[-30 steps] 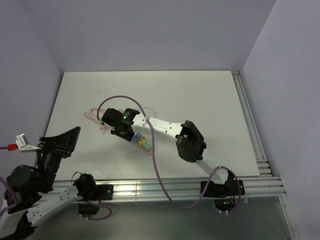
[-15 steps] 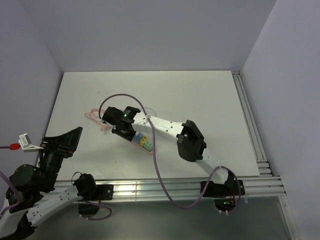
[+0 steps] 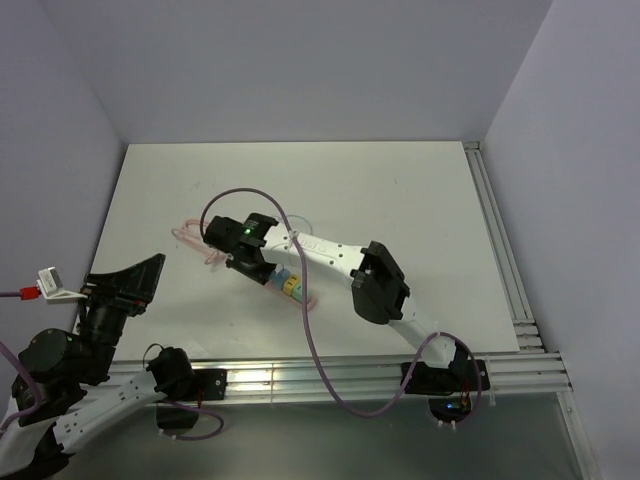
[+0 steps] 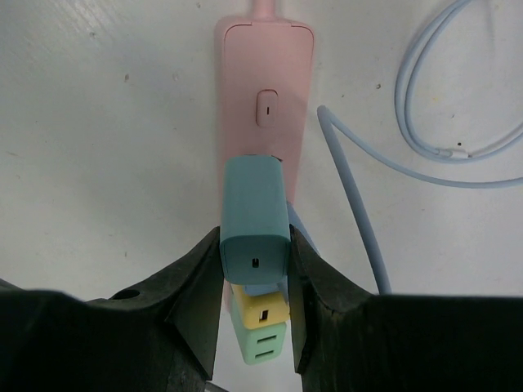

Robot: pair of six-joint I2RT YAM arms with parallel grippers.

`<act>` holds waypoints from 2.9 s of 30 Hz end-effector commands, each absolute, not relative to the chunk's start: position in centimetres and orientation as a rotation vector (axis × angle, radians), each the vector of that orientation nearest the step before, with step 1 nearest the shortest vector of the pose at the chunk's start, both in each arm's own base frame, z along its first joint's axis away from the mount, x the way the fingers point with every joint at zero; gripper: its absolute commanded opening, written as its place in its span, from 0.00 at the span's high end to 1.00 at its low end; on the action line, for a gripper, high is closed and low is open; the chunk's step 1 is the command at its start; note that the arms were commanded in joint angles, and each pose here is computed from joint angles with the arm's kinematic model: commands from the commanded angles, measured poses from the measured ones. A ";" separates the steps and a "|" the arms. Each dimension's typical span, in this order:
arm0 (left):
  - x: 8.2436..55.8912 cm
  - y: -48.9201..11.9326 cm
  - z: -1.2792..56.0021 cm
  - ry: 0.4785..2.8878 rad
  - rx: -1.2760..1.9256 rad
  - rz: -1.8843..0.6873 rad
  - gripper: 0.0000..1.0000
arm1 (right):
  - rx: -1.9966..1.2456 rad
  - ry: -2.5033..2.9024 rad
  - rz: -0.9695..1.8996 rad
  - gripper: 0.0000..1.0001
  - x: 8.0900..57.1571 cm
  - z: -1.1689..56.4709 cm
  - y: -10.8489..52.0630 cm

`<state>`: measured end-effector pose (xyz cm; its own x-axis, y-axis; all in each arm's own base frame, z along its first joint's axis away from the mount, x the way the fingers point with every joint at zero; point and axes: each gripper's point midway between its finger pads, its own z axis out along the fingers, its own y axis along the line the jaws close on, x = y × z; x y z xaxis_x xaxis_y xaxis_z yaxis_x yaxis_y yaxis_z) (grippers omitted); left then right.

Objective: Insert the plug

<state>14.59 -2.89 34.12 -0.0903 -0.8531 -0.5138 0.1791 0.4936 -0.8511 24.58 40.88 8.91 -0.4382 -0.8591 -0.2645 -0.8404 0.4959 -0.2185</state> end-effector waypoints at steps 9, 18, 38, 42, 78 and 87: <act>13.1 -0.9 35.1 1.309 -0.657 -1.054 0.22 | -1.475 2.465 -0.201 1.00 23.4 7.5 39.3; 13.1 -0.8 35.1 1.314 -0.657 -1.054 0.22 | -1.421 2.412 -0.203 1.00 24.8 7.3 40.4; 13.4 -1.3 33.7 1.356 -0.659 -1.032 0.23 | -1.135 2.278 0.254 1.00 25.0 13.4 43.9; 13.5 -2.1 33.1 1.386 -0.638 -1.027 0.25 | -1.114 2.202 0.512 1.00 23.3 17.6 45.0; 15.7 -14.4 28.1 1.708 -0.341 -1.051 0.89 | -1.319 1.674 1.395 1.00 13.3 30.6 43.9; 16.0 -13.3 28.8 1.693 -0.378 -1.009 0.90 | -1.395 1.721 1.351 1.00 11.8 28.6 43.7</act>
